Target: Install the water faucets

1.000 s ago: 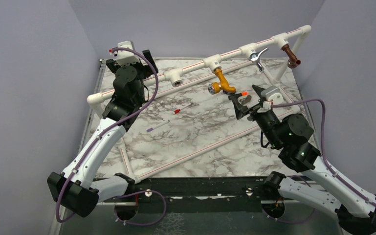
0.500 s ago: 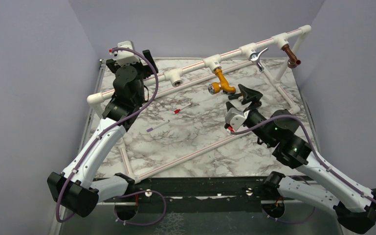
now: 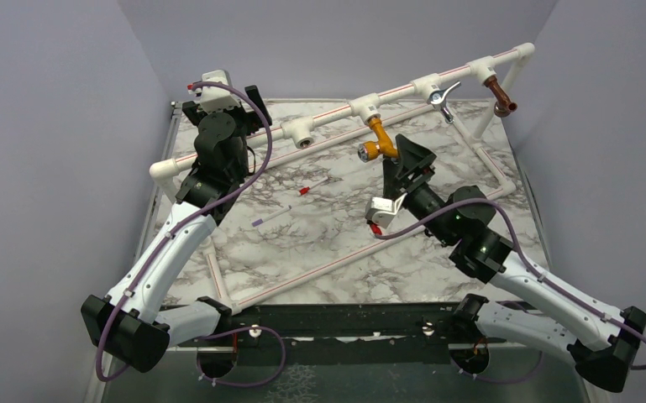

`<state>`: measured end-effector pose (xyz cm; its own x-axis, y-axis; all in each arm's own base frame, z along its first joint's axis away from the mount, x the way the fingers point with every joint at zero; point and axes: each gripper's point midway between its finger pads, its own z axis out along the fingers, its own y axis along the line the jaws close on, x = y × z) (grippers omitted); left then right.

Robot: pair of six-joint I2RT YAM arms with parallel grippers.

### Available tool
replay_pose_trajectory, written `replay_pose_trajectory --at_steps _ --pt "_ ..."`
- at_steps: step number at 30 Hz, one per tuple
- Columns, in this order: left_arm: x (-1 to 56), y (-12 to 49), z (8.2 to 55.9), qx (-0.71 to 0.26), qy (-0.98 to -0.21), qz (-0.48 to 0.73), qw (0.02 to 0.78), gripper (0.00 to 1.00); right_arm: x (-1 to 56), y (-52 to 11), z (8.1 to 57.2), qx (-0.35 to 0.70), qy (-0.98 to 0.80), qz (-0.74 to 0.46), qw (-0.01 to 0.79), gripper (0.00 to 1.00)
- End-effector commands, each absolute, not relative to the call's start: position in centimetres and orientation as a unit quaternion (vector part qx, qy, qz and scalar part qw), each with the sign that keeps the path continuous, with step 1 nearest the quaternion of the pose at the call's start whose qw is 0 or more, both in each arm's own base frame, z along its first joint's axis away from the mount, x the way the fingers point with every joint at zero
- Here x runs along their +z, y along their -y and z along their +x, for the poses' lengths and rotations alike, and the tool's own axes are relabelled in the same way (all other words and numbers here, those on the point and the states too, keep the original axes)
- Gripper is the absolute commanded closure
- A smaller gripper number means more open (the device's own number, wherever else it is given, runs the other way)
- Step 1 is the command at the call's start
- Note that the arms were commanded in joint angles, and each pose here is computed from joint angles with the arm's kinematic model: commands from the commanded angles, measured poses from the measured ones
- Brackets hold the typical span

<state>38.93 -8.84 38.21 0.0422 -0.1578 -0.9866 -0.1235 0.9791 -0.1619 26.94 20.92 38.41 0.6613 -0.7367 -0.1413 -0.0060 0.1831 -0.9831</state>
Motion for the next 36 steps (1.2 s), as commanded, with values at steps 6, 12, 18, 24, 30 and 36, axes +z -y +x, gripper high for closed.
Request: replay_pose_trajectory --at_steps 6,12,18,24,30,36 --pt "22.4 10.2 36.2 0.057 -0.849 0.009 0.526 0.01 40.2 -21.8 27.7 -0.337 -0.248 -0.584 0.696 0.26" --pt "22.5 10.2 36.2 0.056 -0.848 0.009 0.526 0.01 40.2 -22.5 28.2 -0.338 -0.247 -0.585 0.695 0.32" --pt "22.7 10.2 36.1 0.054 -0.847 0.009 0.528 0.01 39.6 -23.3 28.9 -0.332 -0.25 -0.589 0.693 0.37" --pt "22.7 10.3 36.1 0.053 -0.847 0.008 0.529 0.01 40.0 -23.7 29.1 -0.326 -0.251 -0.581 0.702 0.51" --pt "22.8 10.2 36.1 0.053 -0.846 0.008 0.53 0.01 39.9 -24.1 29.1 -0.306 -0.259 -0.573 0.715 0.73" --pt "22.8 10.2 36.1 0.054 -0.847 0.008 0.529 0.01 40.2 -24.2 28.8 -0.25 -0.29 -0.536 0.752 0.99"
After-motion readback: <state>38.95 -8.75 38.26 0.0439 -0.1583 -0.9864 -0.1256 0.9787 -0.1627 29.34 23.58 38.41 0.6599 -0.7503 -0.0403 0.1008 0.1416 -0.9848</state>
